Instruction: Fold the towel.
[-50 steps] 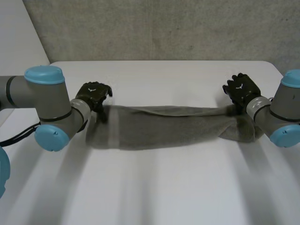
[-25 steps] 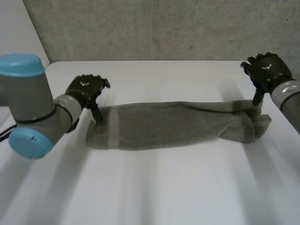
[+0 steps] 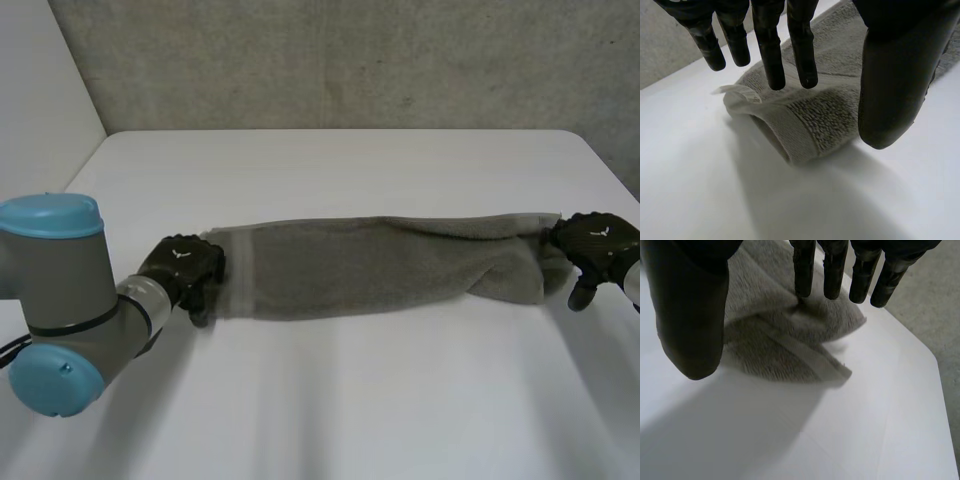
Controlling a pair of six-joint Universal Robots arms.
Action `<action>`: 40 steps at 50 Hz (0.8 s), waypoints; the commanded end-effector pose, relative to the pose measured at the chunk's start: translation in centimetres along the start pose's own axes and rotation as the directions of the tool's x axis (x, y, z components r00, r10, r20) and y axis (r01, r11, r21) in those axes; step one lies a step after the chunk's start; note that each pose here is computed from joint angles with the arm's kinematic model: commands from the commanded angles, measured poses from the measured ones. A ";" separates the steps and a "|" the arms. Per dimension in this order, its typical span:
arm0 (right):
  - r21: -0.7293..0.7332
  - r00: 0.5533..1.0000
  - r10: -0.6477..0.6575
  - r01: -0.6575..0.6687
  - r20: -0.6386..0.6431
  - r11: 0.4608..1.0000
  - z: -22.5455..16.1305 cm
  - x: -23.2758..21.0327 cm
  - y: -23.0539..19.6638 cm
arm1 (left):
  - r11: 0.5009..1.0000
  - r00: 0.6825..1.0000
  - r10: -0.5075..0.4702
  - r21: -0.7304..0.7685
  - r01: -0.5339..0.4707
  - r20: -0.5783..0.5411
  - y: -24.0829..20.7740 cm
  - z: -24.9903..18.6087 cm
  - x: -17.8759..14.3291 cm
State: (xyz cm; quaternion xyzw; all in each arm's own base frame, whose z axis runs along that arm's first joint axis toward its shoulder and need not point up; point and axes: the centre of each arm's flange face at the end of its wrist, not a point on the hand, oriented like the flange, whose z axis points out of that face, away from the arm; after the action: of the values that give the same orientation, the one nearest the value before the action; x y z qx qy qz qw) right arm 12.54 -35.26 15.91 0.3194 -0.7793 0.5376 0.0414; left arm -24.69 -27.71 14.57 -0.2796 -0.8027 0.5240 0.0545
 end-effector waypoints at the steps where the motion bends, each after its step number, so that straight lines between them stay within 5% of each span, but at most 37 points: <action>1: -0.017 0.998 -0.070 0.070 -0.002 0.997 2.3 0.3 2.0 | 1.000 1.000 0.002 0.021 -0.002 0.009 -0.2 0.7 -0.1; 30: 0.056 0.993 -0.119 0.120 -0.017 0.991 6.9 0.8 2.9 | 1.000 0.999 -0.019 -0.003 0.019 0.040 0.5 1.4 -1.6; 40: 0.089 0.981 -0.122 0.137 -0.151 0.987 6.6 6.5 1.6 | 0.999 0.998 -0.032 -0.025 0.034 0.061 1.0 1.4 -2.5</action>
State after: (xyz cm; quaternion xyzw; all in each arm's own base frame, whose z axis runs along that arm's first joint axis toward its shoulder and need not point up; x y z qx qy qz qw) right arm 11.28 -42.12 12.52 0.3544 -0.7309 0.5770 0.0857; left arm -23.18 -29.81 13.74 -0.2554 -0.8107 0.5253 0.0386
